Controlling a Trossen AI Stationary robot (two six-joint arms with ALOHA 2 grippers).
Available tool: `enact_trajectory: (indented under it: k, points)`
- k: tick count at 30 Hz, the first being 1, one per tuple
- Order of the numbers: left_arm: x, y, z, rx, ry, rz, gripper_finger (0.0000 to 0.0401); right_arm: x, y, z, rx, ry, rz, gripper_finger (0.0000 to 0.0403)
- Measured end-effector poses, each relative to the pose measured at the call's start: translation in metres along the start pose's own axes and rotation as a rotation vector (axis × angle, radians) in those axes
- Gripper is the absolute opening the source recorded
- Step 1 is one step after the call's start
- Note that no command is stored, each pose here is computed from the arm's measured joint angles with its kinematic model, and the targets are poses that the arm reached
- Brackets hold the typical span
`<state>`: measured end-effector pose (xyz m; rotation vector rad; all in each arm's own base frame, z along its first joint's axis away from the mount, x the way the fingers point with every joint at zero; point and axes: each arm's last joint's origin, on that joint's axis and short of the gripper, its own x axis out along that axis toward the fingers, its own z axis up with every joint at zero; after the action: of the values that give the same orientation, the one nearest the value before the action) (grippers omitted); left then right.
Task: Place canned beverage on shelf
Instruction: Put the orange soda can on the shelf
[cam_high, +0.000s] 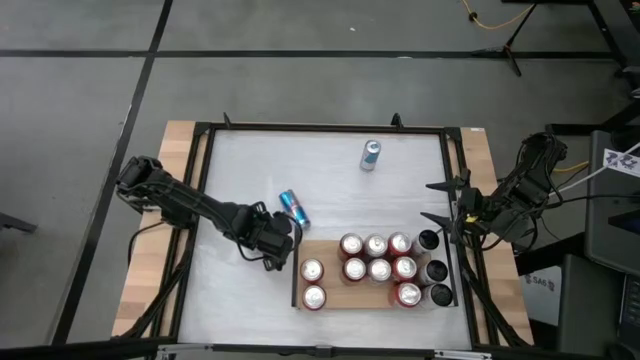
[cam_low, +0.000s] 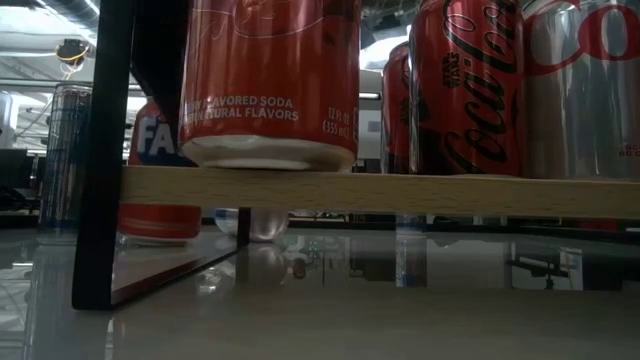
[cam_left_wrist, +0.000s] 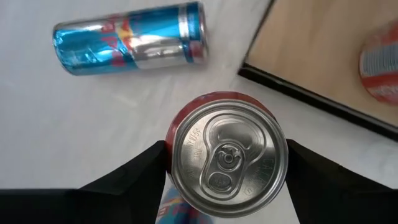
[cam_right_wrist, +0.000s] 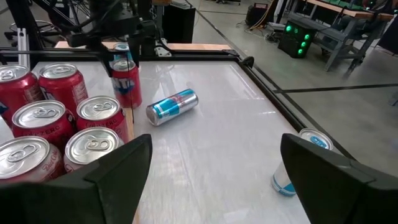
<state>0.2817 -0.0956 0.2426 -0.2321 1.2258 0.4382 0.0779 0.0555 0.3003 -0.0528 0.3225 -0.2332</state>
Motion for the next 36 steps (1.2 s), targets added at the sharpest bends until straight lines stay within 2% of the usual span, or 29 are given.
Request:
enact_trajectory:
  k: [8,20,36]
  points:
    - [-0.006,-0.018,-0.011,0.079,-0.006,-0.089,0.026,0.0,0.0,0.0,0.0,0.009,0.018,0.0347]
    - [-0.023,-0.056,-0.042,0.201,-0.089,-0.226,0.0266,0.0,0.003,-0.001,0.0,0.051,0.096,0.0347]
    - [-0.034,-0.077,-0.076,0.323,-0.096,-0.272,0.0268,0.0,0.003,-0.002,0.003,0.064,0.119,0.0347]
